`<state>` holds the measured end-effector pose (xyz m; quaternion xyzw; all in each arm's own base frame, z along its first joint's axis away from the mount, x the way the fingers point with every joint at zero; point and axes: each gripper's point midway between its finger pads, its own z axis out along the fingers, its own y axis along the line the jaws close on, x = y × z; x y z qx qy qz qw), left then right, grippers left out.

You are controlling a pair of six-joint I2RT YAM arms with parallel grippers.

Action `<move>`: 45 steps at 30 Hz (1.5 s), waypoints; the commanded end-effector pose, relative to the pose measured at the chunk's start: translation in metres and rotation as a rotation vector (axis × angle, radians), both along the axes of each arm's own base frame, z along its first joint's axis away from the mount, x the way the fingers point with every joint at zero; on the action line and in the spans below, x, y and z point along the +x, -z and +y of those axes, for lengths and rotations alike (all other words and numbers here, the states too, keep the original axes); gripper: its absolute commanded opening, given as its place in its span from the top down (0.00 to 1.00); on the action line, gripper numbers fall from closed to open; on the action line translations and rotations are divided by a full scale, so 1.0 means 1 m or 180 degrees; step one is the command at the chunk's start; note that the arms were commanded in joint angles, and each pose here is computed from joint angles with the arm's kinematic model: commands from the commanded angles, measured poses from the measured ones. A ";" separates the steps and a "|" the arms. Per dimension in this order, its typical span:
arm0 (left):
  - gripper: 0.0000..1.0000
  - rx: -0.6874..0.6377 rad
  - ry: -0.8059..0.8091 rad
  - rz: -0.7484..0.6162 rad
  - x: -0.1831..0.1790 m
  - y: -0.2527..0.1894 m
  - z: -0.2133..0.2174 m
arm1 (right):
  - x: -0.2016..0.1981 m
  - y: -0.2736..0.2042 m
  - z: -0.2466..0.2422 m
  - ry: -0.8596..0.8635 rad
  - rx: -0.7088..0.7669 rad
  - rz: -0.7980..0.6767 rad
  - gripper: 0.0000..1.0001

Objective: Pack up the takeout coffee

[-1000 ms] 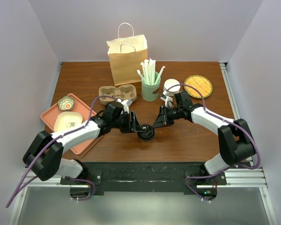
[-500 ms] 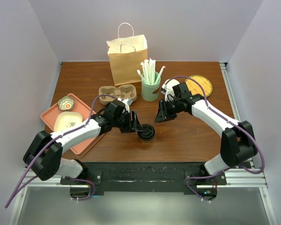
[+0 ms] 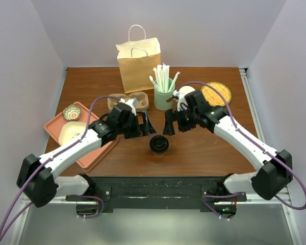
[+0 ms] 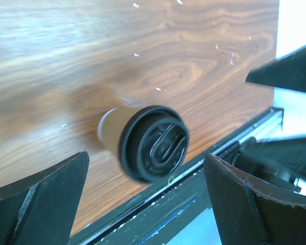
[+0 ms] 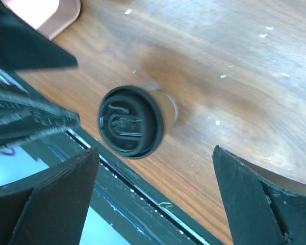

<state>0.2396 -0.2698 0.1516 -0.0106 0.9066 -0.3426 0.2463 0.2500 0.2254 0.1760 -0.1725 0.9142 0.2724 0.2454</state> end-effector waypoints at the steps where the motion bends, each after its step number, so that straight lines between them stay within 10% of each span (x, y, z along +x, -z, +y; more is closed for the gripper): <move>1: 0.00 0.0349 -0.0482 -0.0237 -0.003 -0.018 0.045 | -0.007 -0.011 0.027 0.0068 -0.0191 -0.0275 0.02; 12: 0.00 0.0676 -0.1481 -0.0590 -0.027 -0.046 0.137 | -0.011 0.017 0.069 -0.0049 -0.0574 -0.0320 0.02; 45: 0.00 0.0790 -0.1307 -0.0736 -0.021 -0.053 0.134 | 0.019 0.046 -0.028 0.0920 -0.1855 -0.0445 0.30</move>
